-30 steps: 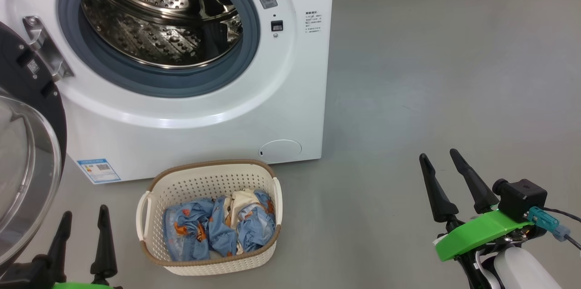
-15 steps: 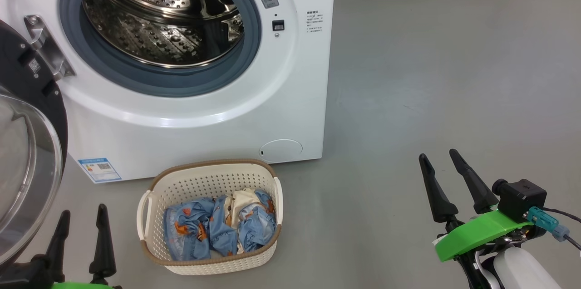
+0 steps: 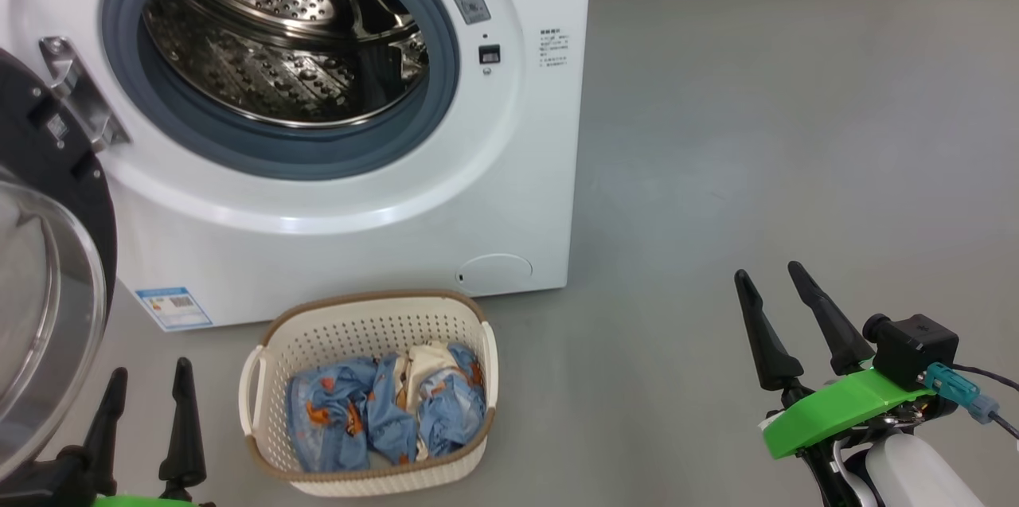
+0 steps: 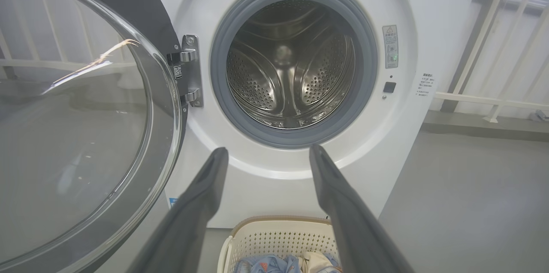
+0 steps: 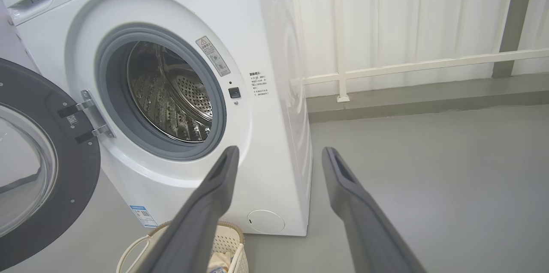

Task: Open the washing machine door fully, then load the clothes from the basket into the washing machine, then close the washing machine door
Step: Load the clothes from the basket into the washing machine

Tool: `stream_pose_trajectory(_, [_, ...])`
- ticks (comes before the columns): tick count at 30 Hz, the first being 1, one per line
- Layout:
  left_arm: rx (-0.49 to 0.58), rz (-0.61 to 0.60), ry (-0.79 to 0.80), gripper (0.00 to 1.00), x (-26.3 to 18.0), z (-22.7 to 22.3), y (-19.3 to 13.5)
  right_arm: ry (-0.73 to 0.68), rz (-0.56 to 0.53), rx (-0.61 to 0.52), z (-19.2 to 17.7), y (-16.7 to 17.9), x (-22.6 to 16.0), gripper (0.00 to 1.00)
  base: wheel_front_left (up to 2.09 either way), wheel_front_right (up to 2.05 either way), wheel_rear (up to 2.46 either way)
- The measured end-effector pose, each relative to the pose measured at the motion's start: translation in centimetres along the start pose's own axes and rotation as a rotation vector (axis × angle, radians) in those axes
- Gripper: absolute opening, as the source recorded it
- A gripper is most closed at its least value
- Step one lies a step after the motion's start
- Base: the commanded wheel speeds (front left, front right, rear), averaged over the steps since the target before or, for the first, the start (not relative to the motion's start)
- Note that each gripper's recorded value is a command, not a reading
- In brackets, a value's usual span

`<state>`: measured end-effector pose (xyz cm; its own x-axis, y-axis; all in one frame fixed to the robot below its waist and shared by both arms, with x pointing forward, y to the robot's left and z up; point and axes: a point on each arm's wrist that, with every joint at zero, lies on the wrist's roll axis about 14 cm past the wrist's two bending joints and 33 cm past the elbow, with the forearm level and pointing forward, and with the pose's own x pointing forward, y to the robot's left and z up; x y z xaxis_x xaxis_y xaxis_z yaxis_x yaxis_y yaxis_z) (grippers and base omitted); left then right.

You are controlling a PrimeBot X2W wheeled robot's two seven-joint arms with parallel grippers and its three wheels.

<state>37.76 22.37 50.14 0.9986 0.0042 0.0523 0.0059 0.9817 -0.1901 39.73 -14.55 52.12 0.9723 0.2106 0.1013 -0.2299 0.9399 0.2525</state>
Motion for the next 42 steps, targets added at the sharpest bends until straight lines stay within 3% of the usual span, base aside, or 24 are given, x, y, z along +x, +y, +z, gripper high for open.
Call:
stream_pose_trajectory(19, [-0.008,0.015,-0.004,1.0,-0.07,0.05,0.33,0.004,0.005,0.002,-0.15,0.17,0.15,1.0,1.6,-1.79,0.19])
stream_pose_trajectory(42, [-0.01,0.013,-0.007,1.0,-0.27,0.15,0.39,0.013,0.024,0.001,-0.44,0.8,0.24,1.0,0.11,-0.11,0.0])
